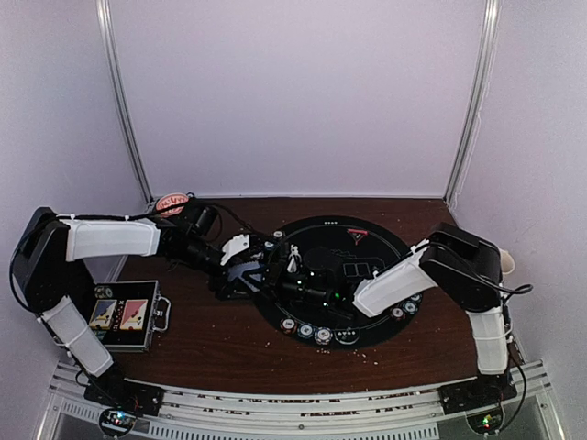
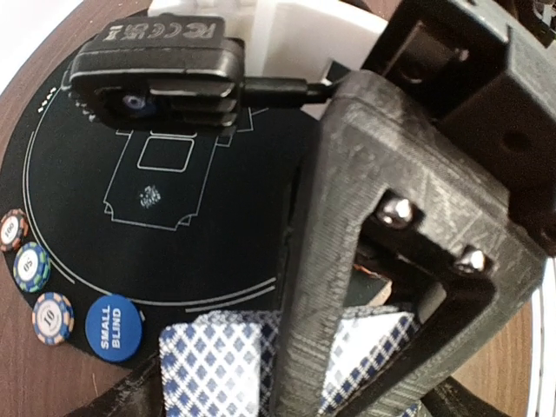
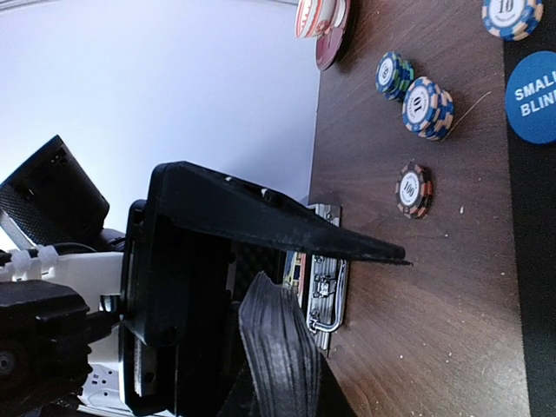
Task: Distribute texas hold em gaming equipment
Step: Pass from the right arm to the left
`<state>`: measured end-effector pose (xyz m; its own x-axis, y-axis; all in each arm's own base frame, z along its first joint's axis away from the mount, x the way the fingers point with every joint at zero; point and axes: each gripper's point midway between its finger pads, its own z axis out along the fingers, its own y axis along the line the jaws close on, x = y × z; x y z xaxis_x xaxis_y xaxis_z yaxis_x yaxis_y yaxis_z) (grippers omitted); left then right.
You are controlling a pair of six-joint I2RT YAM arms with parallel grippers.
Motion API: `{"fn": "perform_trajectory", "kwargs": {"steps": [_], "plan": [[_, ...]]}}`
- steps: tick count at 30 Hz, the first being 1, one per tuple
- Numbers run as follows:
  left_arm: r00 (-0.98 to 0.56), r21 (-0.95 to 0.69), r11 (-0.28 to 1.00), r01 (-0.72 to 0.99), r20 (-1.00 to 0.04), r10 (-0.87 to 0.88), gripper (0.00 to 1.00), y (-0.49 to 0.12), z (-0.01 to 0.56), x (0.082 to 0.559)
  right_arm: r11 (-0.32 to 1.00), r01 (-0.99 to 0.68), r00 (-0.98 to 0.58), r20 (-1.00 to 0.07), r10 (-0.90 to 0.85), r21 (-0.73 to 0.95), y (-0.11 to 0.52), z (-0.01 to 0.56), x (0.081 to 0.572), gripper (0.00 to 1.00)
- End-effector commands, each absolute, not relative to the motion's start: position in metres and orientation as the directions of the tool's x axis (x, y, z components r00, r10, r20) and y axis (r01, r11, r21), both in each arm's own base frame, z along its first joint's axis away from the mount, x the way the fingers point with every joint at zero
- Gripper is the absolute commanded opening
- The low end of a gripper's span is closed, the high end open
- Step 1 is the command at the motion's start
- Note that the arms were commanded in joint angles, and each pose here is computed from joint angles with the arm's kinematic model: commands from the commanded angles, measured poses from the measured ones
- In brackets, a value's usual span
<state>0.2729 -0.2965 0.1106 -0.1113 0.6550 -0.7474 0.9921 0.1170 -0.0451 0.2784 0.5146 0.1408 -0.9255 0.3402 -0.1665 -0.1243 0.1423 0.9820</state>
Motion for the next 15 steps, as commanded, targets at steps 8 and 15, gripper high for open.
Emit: {"fn": "perform_trajectory", "kwargs": {"steps": [8, 15], "plan": [[-0.008, 0.068, 0.106, 0.992, -0.804, 0.594, 0.98, -0.326, 0.126, 0.302, 0.055, -0.106, -0.852, -0.119, 0.509, 0.993, 0.464, 0.173, 0.3, 0.0], [0.018, 0.073, 0.078, 0.994, -0.833, 0.553, 0.96, -0.333, 0.131, 0.301, 0.044, -0.084, -0.855, -0.095, 0.51, 0.996, 0.465, 0.168, 0.302, 0.0]]}}
